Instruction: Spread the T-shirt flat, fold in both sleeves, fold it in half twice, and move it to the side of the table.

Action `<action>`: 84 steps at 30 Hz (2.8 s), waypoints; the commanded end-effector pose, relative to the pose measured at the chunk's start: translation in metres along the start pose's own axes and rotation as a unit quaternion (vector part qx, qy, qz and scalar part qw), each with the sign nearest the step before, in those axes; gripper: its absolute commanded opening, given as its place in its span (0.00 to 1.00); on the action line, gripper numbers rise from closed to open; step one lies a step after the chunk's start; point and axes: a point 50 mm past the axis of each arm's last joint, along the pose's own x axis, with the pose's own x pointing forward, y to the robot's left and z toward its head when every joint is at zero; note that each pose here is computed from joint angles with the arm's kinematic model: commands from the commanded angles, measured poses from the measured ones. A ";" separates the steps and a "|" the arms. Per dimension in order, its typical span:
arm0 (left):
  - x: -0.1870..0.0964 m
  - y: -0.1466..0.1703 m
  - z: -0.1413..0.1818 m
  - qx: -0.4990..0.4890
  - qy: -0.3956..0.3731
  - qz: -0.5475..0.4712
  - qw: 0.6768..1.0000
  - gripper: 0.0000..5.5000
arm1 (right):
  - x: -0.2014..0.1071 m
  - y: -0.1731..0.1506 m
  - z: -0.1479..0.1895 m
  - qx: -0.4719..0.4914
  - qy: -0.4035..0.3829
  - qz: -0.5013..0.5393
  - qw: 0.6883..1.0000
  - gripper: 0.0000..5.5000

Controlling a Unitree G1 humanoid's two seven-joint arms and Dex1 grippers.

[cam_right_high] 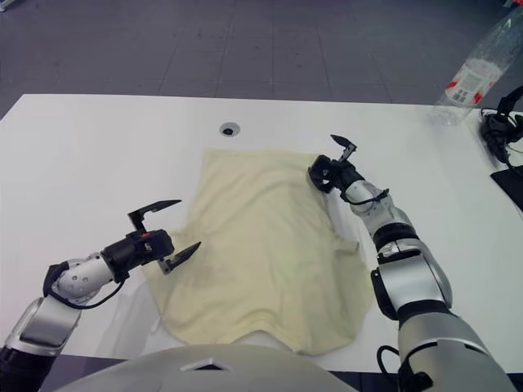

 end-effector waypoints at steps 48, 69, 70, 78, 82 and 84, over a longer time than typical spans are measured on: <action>-0.010 0.044 0.027 -0.009 -0.064 0.137 0.988 0.98 | 0.018 -0.042 0.033 -0.050 -0.044 -0.110 0.992 0.98; -0.073 0.035 -0.017 0.142 0.129 -0.050 0.980 0.98 | -0.062 -0.028 0.042 0.280 -0.146 -0.230 0.921 0.98; -0.072 0.032 -0.018 0.144 0.133 -0.058 0.979 0.98 | -0.063 -0.028 0.043 0.280 -0.147 -0.230 0.921 0.98; -0.068 0.023 -0.034 0.145 0.154 -0.112 0.971 0.98 | -0.064 -0.026 0.042 0.280 -0.140 -0.224 0.923 0.98; -0.065 0.029 -0.041 0.166 0.155 -0.156 0.961 0.98 | -0.063 -0.025 0.043 0.278 -0.142 -0.218 0.925 0.98; -0.066 0.031 -0.041 0.168 0.145 -0.185 0.957 0.98 | -0.063 -0.025 0.043 0.278 -0.143 -0.218 0.925 0.98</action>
